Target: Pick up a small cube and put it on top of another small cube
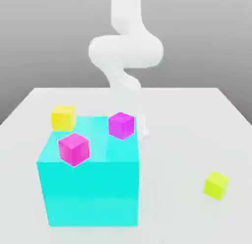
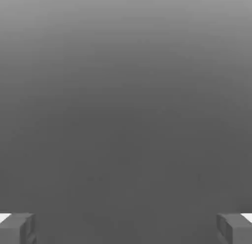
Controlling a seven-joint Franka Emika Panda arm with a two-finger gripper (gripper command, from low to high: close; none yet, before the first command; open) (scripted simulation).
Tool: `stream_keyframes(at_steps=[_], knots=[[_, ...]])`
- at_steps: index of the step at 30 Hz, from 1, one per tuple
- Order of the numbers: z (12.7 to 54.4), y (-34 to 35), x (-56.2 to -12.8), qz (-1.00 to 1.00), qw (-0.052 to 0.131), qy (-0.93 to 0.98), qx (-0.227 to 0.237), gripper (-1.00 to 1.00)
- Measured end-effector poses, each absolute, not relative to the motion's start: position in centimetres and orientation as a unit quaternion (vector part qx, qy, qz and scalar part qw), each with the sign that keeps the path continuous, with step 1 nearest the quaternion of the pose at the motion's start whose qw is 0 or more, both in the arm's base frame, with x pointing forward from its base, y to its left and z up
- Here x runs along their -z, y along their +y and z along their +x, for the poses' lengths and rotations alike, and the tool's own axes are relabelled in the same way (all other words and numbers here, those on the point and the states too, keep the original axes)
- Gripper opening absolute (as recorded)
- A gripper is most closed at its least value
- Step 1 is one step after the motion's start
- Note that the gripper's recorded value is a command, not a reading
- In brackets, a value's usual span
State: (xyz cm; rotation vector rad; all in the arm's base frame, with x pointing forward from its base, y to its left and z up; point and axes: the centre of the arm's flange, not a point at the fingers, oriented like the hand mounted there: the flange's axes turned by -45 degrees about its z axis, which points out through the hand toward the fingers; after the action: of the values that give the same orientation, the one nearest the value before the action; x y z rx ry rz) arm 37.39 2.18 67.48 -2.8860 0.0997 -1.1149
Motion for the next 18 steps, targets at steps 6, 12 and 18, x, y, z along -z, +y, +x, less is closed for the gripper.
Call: stream_keyframes(at_steps=[6, 12, 18], knots=[[42.1, 8.0, -57.9, -0.952, 0.059, 0.097, 0.283, 0.00], [43.7, 13.9, -47.9, -0.963, 0.073, 0.159, 0.205, 0.00], [42.3, 19.3, -37.8, -0.964, 0.067, 0.222, 0.130, 0.00]])
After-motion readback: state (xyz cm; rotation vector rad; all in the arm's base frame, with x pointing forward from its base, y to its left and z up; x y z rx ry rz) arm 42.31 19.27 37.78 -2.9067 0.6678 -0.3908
